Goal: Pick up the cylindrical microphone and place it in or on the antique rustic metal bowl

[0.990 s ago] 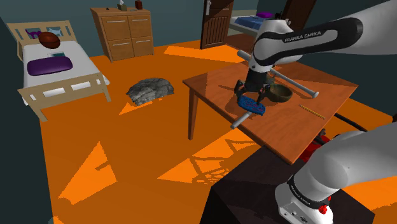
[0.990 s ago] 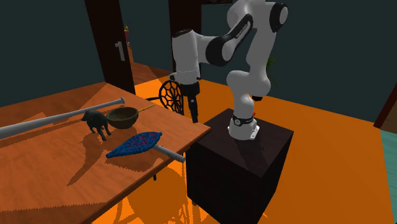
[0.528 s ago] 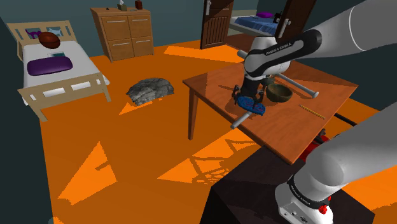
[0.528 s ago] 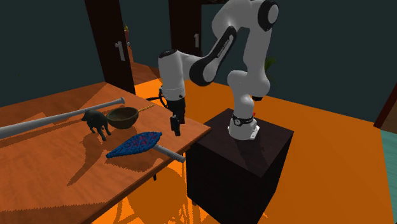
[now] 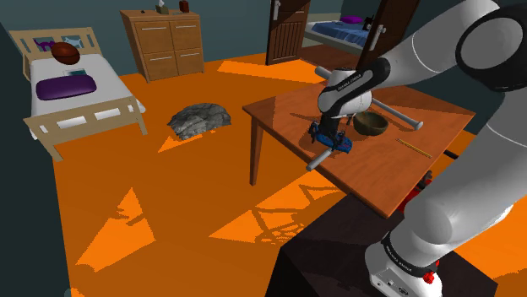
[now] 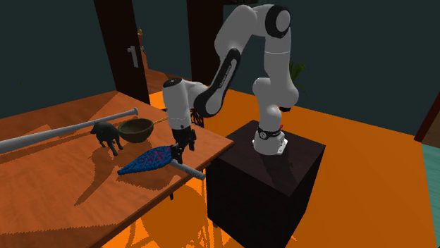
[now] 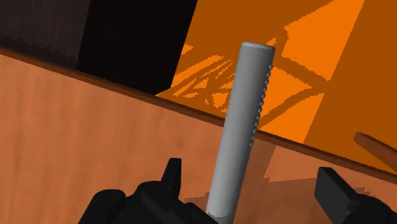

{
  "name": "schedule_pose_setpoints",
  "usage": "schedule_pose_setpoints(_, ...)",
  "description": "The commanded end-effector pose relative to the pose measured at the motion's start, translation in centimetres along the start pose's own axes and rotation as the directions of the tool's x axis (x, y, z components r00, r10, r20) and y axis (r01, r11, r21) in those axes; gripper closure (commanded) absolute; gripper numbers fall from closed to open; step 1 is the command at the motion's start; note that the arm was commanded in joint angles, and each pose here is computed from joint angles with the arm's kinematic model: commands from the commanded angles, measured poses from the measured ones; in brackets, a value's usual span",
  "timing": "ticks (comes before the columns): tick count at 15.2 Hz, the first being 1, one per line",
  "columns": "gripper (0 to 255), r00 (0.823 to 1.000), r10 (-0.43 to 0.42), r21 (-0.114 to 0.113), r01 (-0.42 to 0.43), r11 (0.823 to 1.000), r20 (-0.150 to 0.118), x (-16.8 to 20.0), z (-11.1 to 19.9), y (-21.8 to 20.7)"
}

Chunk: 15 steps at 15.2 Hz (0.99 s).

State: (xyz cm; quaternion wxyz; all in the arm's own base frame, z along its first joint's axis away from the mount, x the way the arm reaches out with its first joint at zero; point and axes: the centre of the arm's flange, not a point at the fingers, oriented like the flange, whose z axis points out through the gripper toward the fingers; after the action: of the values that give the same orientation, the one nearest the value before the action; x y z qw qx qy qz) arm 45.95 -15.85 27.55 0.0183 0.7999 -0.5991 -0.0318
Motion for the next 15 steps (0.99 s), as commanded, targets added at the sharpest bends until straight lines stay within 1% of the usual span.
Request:
schedule_pose_setpoints(1,0,0.997,0.076,-0.001,-0.076,0.997,-0.01,2.0,1.8,0.2)
schedule_pose_setpoints(3,0,0.99,0.14,-0.003,-0.14,0.99,-0.017,3.6,3.4,0.3)
schedule_pose_setpoints(10,0,0.99,0.14,-0.003,-0.14,0.99,-0.017,3.6,7.1,0.3)
schedule_pose_setpoints(15,0,0.99,0.14,-0.003,-0.14,0.99,-0.017,3.6,7.4,0.3)
